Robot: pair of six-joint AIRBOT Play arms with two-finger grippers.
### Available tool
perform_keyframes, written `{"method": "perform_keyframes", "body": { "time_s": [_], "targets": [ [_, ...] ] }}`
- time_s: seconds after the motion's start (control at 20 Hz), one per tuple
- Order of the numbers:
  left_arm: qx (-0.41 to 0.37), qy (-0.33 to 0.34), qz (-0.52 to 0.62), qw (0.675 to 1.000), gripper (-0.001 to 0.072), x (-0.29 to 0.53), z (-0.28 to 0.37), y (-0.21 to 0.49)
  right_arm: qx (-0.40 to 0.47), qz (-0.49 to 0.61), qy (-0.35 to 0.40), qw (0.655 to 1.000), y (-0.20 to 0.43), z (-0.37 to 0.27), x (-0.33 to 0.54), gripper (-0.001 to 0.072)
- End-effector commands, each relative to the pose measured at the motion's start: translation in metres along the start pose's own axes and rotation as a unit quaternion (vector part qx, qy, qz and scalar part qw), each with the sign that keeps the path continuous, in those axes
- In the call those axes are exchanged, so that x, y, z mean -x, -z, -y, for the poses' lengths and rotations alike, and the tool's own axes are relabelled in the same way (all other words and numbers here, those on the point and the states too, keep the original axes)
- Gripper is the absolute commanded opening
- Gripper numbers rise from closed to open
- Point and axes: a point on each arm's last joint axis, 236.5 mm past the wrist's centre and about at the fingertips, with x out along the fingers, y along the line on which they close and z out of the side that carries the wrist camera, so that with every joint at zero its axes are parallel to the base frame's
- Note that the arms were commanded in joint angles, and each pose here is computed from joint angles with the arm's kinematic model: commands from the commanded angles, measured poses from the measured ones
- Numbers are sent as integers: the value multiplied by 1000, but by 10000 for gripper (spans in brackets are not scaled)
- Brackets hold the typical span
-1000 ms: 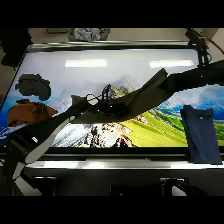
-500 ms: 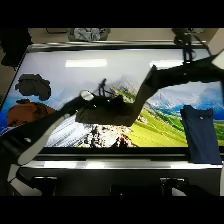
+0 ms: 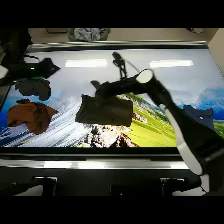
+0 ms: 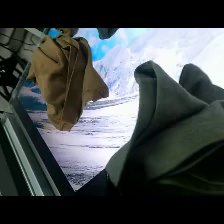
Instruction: Fold the shirts.
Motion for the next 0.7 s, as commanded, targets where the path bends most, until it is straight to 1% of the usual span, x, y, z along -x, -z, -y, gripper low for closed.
{"method": "perform_keyframes", "body": {
  "time_s": [0.0, 0.05, 0.1, 0.15, 0.25, 0.35, 0.4, 0.5, 0.55, 0.6, 0.65],
  "targets": [
    [-19, -21, 43, 999, 26, 49, -2, -22, -78, 3, -36, 996, 25, 4, -71, 119],
    [-23, -15, 43, 999, 26, 50, 5, -20, -93, -1, -42, 995, 33, 5, -83, 419],
    [-27, -11, 39, 999, 26, 48, 10, -18, -90, -6, -44, 995, 39, 6, -89, 683],
    [-35, -7, 34, 999, 26, 44, 15, -14, -70, -15, -47, 996, 43, 7, -87, 694],
    [-40, -5, 27, 999, 26, 40, 18, -9, -46, -33, -42, 998, 41, 17, -65, 691],
    [-50, -7, 19, 999, 27, 37, 16, -3, -10, -63, -7, 998, 40, 45, -23, 685],
    [-49, -9, 16, 999, 27, 35, 14, 0, 6, -87, 28, 996, 42, 68, 7, 685],
    [-61, -23, 9, 998, 27, 32, 5, 4, 17, -159, 140, 977, 62, 129, 80, 683],
    [-69, -30, 6, 997, 27, 31, 0, 6, -7, -203, 214, 956, 79, 166, 126, 675],
    [-75, -38, 3, 996, 26, 31, -4, 8, -43, -238, 262, 934, 97, 192, 162, 673],
    [-78, -44, 1, 996, 27, 30, -8, 9, -76, -259, 269, 924, 114, 204, 181, 673]
  ]
}}
